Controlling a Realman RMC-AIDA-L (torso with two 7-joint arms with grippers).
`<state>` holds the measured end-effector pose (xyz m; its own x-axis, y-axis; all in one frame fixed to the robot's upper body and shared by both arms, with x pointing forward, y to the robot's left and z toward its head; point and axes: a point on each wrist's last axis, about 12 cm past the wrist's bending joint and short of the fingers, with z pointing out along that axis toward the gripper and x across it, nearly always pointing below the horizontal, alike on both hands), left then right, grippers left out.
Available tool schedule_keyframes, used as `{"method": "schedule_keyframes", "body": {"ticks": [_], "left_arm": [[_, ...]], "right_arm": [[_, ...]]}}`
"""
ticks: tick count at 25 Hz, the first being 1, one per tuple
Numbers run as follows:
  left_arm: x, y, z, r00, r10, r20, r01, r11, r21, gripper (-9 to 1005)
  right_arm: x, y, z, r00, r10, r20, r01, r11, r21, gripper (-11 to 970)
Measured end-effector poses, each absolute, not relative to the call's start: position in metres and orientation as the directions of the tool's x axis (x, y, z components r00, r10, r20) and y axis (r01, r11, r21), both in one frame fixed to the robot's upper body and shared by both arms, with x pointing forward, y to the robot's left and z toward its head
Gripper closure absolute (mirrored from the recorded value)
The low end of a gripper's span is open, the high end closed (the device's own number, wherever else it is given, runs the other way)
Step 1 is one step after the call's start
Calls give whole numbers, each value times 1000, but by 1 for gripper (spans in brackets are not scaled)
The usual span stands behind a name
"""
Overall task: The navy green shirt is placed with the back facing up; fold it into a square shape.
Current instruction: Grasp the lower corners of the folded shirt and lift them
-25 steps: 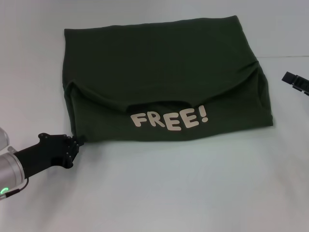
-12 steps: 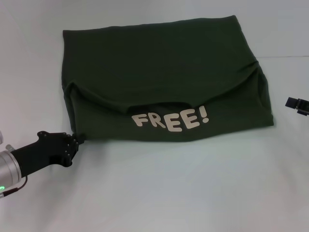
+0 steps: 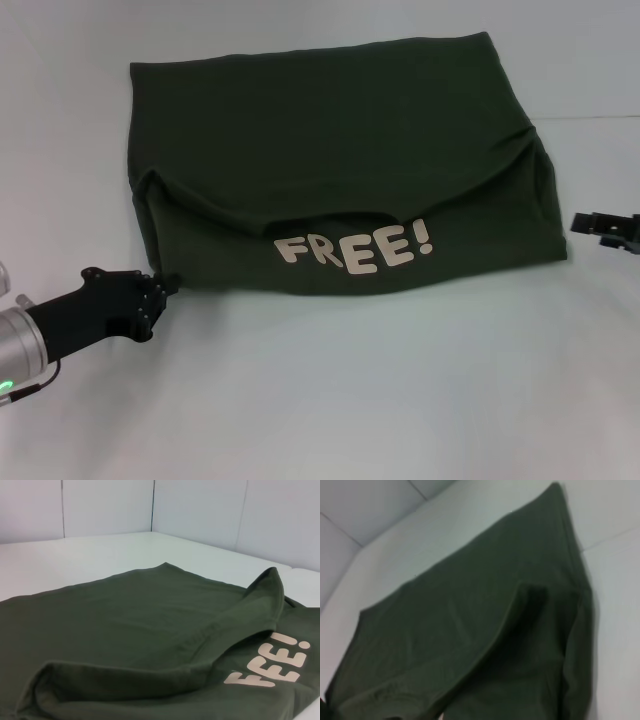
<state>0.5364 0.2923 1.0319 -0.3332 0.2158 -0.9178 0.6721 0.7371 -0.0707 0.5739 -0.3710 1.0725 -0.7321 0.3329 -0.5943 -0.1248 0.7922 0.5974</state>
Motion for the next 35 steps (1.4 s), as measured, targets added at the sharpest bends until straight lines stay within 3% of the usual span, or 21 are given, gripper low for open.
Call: {"method": "schedule_keyframes", "body": {"ticks": [9,35], "left_arm": [[538,290,1032,-335,229,-914,679,732,-66,976],[540,290,1033,-338,222,-915,676,734,-71,977]], "right_arm": [[591,-344,1070,-746,298,-596,-138,806,576,262],[592,-332,1057,-755,281,-592,-127,824,552,265]]}}
